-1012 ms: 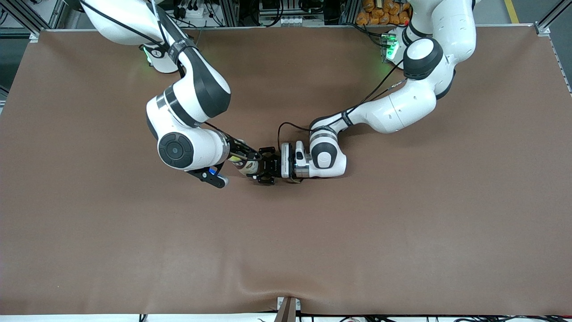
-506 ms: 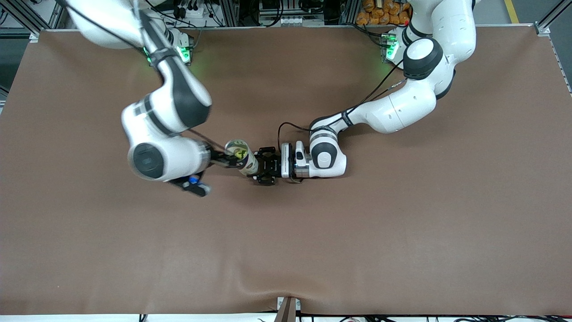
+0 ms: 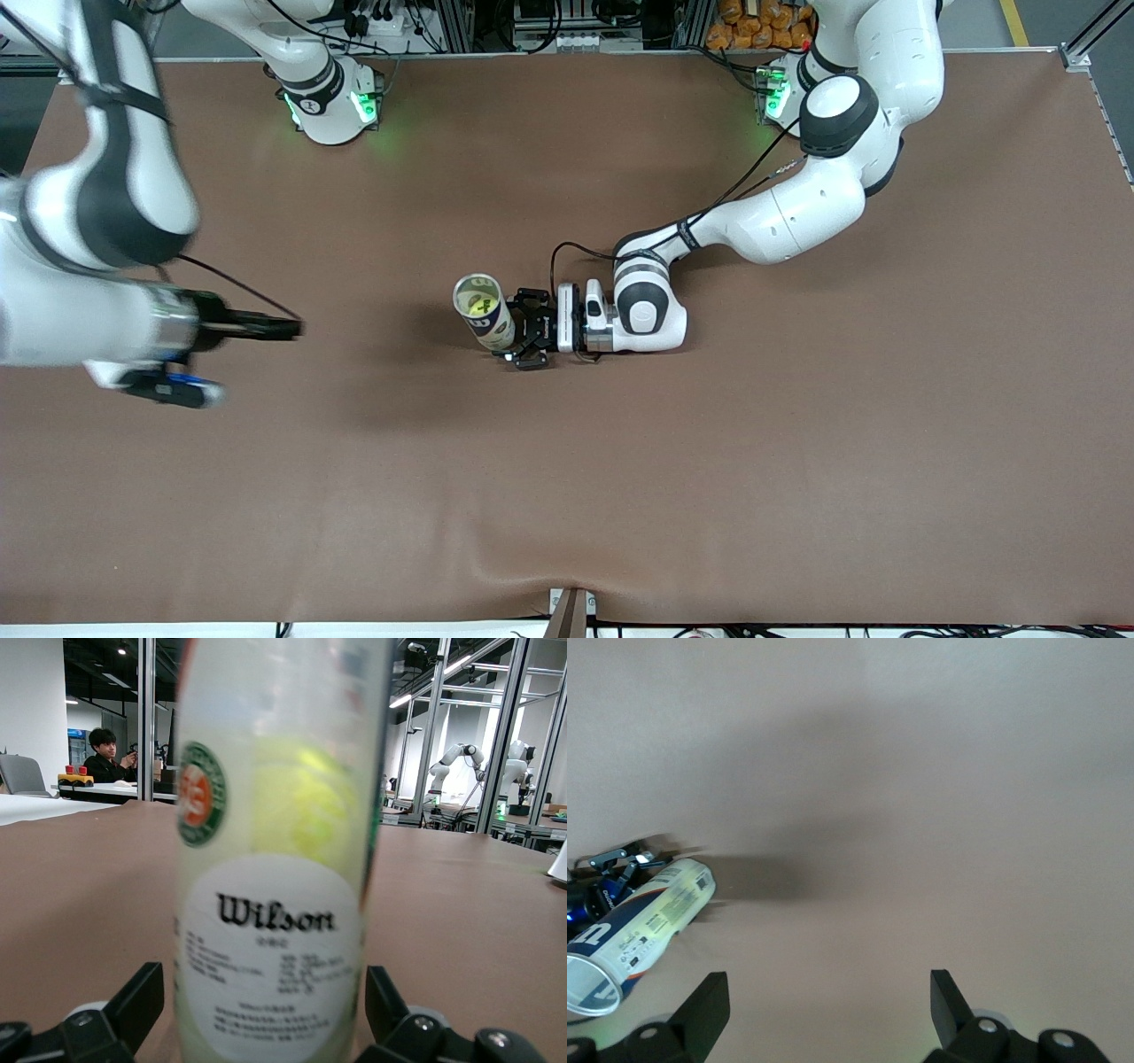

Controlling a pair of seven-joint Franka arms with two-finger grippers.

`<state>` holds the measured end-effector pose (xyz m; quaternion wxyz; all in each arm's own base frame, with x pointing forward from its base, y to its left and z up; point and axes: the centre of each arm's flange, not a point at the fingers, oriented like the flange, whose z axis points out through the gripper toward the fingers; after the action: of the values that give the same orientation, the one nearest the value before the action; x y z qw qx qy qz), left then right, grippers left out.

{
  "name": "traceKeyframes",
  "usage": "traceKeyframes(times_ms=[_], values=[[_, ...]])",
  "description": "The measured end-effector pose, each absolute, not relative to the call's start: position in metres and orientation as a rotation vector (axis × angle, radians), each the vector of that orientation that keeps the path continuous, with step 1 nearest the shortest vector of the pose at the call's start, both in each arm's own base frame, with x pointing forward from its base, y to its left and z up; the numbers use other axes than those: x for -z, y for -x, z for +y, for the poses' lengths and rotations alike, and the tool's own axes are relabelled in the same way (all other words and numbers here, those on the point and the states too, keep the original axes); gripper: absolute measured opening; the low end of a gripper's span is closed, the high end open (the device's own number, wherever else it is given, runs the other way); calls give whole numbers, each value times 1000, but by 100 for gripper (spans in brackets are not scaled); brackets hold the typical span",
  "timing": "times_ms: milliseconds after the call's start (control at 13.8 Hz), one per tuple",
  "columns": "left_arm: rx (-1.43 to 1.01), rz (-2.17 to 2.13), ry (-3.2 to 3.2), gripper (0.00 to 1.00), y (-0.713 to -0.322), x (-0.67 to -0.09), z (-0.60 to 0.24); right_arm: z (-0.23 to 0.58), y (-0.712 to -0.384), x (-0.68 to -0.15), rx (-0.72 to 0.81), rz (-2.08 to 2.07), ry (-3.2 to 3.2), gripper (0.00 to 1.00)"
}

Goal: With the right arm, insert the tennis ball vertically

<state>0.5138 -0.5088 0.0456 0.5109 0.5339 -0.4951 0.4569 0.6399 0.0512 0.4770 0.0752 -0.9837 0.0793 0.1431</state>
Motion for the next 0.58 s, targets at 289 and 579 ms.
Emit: traceKeyframes(times_ms=[289,579], values=[[-1112,-1174,-1335,100,-527,-50,-498,7,-609,-558,-271,111,3050,100],[-1116,-1186,-1366,100,-543,-69,-487,-31,-568,-630,-142,12,3072,100]])
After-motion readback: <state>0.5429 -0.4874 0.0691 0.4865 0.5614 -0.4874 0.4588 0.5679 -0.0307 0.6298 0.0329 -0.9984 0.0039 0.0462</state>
